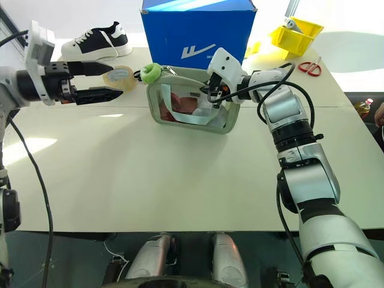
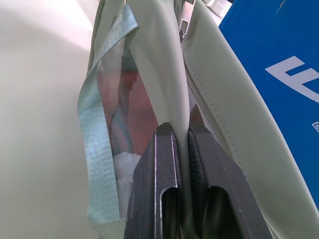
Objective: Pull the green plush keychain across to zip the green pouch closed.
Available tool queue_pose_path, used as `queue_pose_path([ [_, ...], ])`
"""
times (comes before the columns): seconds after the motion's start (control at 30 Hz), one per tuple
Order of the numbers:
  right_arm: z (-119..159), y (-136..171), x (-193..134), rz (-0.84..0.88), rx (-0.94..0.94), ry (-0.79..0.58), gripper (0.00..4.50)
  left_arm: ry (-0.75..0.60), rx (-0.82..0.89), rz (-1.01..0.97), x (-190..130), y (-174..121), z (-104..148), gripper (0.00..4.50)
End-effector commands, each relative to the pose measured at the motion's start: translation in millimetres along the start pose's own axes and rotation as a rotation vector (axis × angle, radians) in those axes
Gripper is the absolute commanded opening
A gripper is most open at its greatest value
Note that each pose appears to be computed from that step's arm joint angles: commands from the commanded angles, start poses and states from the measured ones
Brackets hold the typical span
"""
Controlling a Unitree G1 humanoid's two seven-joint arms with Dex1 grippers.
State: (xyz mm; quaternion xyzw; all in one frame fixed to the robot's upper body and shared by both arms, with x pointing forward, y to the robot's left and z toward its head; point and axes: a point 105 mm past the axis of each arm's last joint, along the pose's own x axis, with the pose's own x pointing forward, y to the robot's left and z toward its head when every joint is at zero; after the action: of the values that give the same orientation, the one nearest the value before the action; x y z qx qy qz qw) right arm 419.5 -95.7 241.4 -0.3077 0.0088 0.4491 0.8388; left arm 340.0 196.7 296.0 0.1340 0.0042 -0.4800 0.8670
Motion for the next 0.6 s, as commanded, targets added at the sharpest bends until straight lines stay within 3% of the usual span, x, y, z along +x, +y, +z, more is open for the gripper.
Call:
queue_pose_path([
  [0.03, 17.6, 5.5, -6.7, 0.043, -0.048, -0.069, 0.12, -0.062, 0.005, 0.118, -10.8, 20.9, 10.1, 4.5],
  [0.2, 23.0, 18.5, -16.5, 0.113, -0.083, -0.085, 0.12, -0.096, -0.056, 0.126, 11.2, 23.5, -3.5, 4.5],
  [0.43, 22.6, 19.5, -12.0, 0.085, -0.063, -0.084, 0.12, -0.148, -0.112, 0.04, 58.5, 2.6, -15.0, 4.5],
  [0.53, 22.8, 19.9, -9.6, 0.078, -0.058, -0.083, 0.12, -0.129, -0.098, 0.043, 64.6, 2.4, -19.4, 4.5],
  [0.6, 22.5, 20.5, -9.2, 0.075, -0.058, -0.083, 0.0, -0.131, -0.104, 0.071, 63.1, 8.6, -20.3, 3.96],
])
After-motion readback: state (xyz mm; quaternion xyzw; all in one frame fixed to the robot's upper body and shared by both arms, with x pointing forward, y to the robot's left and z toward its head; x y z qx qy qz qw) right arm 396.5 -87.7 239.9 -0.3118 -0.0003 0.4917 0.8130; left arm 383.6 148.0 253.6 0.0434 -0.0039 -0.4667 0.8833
